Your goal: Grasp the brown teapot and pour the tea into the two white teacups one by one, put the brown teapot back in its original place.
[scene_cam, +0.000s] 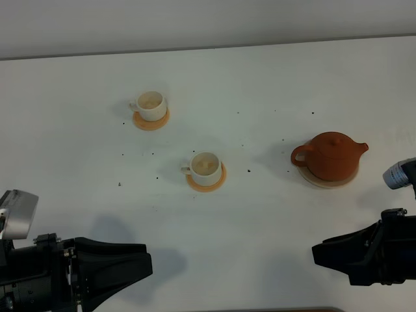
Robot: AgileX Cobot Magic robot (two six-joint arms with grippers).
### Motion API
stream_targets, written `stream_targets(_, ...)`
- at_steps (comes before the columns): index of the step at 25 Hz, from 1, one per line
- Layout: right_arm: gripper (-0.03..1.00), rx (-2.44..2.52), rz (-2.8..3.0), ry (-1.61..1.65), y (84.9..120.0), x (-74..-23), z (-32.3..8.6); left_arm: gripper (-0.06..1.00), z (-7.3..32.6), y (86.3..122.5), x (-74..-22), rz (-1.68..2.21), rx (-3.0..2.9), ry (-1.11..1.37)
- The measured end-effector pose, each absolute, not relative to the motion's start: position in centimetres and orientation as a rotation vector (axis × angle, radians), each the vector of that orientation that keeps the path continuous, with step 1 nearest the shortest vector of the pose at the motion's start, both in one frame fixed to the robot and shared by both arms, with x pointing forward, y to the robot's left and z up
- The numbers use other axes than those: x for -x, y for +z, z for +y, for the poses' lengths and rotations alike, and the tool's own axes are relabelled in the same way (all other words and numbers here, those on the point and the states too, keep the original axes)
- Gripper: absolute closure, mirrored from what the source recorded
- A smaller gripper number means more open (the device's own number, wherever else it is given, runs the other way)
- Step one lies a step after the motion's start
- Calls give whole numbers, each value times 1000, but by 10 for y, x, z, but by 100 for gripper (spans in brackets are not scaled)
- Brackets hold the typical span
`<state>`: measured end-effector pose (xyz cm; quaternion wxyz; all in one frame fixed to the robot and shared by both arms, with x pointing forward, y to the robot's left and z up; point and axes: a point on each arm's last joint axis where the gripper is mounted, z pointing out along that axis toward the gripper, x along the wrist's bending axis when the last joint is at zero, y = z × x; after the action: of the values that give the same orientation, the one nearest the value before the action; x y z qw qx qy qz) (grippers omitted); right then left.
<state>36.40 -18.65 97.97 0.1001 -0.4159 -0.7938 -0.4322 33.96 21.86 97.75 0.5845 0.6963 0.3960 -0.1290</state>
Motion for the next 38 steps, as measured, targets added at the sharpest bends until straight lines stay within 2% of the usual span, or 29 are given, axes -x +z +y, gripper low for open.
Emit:
stream_targets(27, 73, 1229, -2347, -1278, 980, -364, -186, 68, 218, 980, -342, 935, -1586, -295)
stream_targets(38, 73, 1271, -2325, -1303, 981, -367, -186, 68, 218, 1005, -356, 883, -1547, -277)
